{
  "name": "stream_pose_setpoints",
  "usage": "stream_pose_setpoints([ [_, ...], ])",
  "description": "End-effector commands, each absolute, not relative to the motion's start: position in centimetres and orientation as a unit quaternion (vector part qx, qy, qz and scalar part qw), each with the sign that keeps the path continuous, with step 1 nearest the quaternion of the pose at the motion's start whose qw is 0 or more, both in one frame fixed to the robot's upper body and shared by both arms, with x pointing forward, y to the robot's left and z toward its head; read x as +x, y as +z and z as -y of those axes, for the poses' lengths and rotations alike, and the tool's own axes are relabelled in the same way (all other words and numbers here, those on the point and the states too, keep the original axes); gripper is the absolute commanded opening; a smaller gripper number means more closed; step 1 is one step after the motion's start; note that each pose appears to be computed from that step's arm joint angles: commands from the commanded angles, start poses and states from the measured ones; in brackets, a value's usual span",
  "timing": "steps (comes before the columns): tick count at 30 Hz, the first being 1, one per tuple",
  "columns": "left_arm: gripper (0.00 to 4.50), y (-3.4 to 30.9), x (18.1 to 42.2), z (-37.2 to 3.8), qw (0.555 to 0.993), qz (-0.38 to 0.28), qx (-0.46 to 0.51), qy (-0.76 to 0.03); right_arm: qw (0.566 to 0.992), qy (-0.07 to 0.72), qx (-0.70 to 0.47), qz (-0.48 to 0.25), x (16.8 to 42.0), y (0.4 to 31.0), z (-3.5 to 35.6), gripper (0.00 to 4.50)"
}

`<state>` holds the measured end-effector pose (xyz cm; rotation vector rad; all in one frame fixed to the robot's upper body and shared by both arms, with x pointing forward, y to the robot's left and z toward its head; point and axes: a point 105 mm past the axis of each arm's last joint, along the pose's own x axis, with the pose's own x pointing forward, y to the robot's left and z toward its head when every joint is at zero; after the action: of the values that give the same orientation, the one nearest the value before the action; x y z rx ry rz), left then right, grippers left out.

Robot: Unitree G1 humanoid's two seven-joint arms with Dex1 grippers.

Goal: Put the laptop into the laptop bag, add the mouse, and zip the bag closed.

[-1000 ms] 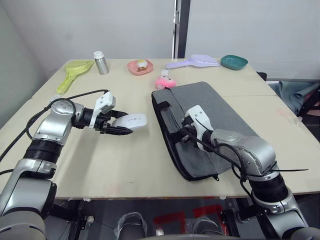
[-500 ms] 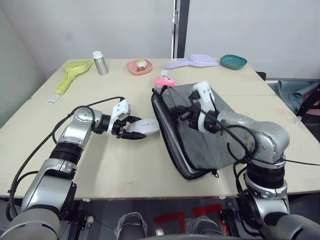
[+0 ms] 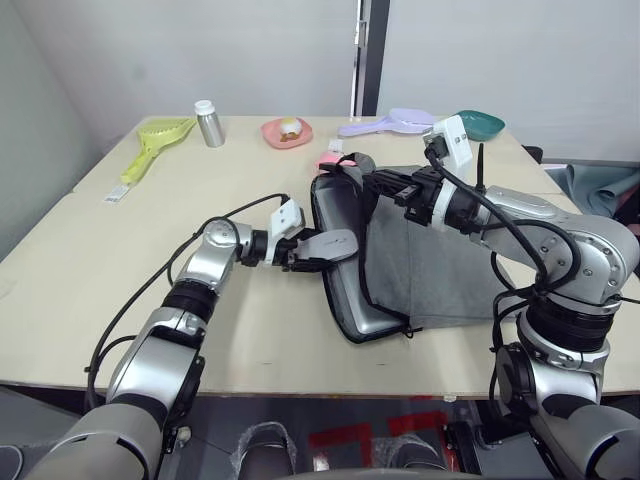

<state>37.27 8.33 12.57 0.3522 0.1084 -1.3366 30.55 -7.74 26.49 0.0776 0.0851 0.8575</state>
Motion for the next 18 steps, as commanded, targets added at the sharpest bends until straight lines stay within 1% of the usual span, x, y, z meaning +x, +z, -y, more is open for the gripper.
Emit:
stream_pose_setpoints([
  [1, 2.85, 14.0, 38.2, -8.2, 0.78, -0.025, 0.169, -0.603, 0.906, 0.42, 0.039, 0.02, 29.8, 29.0, 8.4, 0.03],
  [6, 2.85, 13.1, 39.1, -6.9, 0.781, -0.027, 0.203, -0.59, 0.902, 0.43, 0.038, 0.025, 29.4, 29.1, 8.2, 0.03],
  [9, 2.85, 13.0, 40.0, -5.7, 0.796, -0.02, 0.204, -0.569, 0.901, 0.431, 0.038, 0.024, 29.4, 29.0, 8.1, 0.03],
  [15, 2.85, 12.9, 39.7, -3.0, 0.781, -0.014, 0.188, -0.595, 0.901, 0.432, 0.036, 0.02, 29.3, 28.9, 7.9, 0.03],
  [18, 2.85, 12.8, 39.8, -2.2, 0.784, -0.019, 0.184, -0.593, 0.901, 0.431, 0.036, 0.018, 29.2, 28.7, 7.9, 0.03],
])
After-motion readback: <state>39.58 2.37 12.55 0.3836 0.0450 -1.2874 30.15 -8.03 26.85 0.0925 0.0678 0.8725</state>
